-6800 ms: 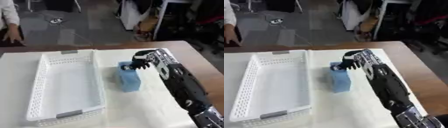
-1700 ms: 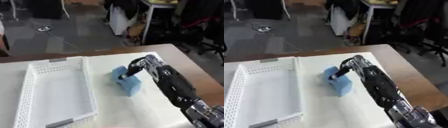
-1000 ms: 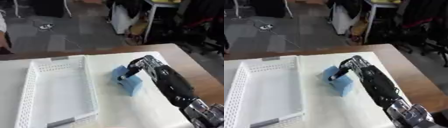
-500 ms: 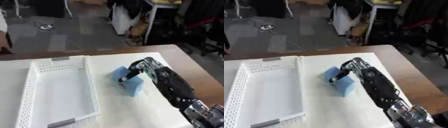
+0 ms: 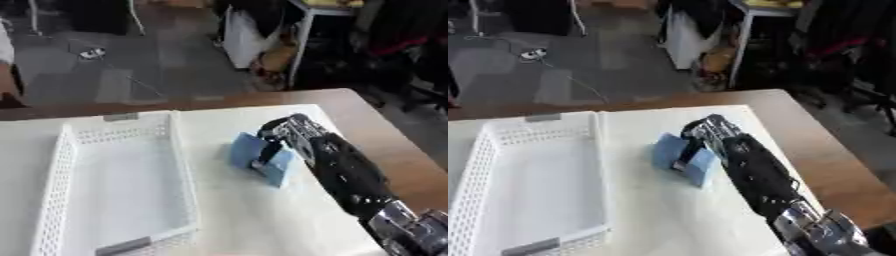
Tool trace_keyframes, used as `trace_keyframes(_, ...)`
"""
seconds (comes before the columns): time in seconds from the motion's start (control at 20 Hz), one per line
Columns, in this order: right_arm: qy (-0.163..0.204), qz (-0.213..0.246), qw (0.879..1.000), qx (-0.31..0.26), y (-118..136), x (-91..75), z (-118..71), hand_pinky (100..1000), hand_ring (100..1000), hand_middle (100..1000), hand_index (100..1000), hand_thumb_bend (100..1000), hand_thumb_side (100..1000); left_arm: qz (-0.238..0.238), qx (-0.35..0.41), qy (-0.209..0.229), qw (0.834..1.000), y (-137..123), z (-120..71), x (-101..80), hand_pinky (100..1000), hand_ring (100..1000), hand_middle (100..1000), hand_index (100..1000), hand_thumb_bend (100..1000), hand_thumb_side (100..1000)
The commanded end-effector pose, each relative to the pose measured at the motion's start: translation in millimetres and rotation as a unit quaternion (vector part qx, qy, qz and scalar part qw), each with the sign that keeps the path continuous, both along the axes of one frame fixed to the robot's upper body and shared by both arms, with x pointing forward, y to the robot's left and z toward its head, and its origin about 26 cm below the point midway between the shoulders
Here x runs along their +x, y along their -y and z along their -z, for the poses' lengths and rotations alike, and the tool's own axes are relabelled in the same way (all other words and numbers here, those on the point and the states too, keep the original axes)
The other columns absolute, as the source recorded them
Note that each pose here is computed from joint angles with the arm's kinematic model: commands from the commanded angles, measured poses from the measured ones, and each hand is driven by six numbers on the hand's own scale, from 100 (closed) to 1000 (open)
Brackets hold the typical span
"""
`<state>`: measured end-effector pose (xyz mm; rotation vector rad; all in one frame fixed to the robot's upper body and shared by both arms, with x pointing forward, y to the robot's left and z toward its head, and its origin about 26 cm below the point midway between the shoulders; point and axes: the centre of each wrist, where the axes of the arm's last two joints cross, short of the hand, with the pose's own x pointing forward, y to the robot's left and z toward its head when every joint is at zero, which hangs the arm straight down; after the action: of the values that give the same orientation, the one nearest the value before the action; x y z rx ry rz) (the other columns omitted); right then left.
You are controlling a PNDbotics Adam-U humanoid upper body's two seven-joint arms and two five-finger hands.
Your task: Pick up objects on the table and place them in the box.
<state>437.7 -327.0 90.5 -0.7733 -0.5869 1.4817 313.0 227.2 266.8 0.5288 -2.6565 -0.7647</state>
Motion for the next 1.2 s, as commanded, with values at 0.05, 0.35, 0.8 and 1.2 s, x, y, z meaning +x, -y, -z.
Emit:
trace_keyframes(0.05, 0.032, -0.006, 0.999, -0.015, 2.9, -1.1, -2.2, 100, 307, 466, 604, 278, 320, 0.003, -0.002, 0.019, 1.0, 0.1, -10.6, -2.8, 543, 692, 764, 756, 665, 960)
trace_keyframes(0.35, 0.105, -0.03, 0.994, 0.008, 1.2, -5.6, 7.0, 100, 100, 261, 440, 100, 339, 0.002, -0.002, 0.02, 1.0, -0.4, -10.7, -2.8, 543, 692, 763, 756, 666, 960)
trace_keyframes(0.8, 0.205, -0.055, 0.976, 0.052, -6.7, -9.9, -11.1, 100, 100, 172, 416, 100, 547, 0.0, -0.001, 0.018, 1.0, -1.8, -9.5, -2.9, 543, 692, 763, 756, 666, 961)
trace_keyframes(1.2, 0.291, -0.097, 0.949, 0.071, -27.5, -18.5, -68.9, 100, 100, 157, 410, 100, 560, 0.0, -0.001, 0.019, 1.0, -2.3, -9.0, -2.9, 543, 692, 762, 756, 666, 961)
